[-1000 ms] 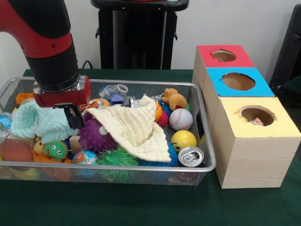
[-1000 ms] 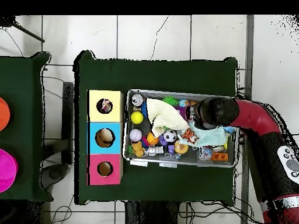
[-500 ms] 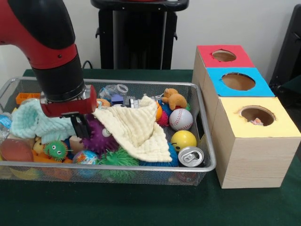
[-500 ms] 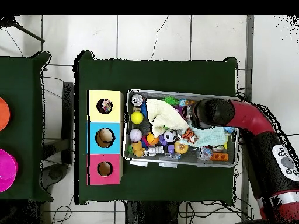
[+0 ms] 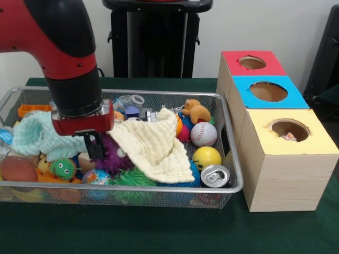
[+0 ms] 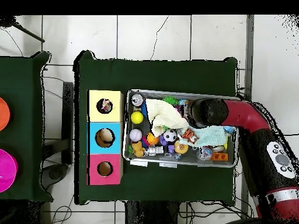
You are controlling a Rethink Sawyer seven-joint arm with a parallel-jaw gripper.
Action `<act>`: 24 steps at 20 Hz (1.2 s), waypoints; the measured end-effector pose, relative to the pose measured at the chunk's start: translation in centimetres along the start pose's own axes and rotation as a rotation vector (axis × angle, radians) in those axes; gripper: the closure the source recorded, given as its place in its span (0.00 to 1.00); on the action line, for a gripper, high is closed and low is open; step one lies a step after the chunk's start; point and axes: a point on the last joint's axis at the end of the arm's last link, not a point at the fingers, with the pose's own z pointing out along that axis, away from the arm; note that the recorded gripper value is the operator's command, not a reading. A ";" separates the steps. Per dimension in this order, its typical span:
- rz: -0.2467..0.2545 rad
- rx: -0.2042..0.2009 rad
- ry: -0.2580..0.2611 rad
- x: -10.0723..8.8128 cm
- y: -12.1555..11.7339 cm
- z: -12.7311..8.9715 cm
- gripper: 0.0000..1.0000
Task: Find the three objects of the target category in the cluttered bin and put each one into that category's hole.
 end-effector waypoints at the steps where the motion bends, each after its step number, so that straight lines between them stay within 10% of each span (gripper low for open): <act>1: -0.014 0.009 -0.014 -0.2 0.5 0.1 1.00; 12: -0.117 0.038 -0.219 -1.5 13.5 2.3 1.00; 17: -0.011 -0.034 -0.138 0.9 22.4 2.4 1.00; 24: 0.134 -0.057 -0.068 3.3 28.2 0.6 1.00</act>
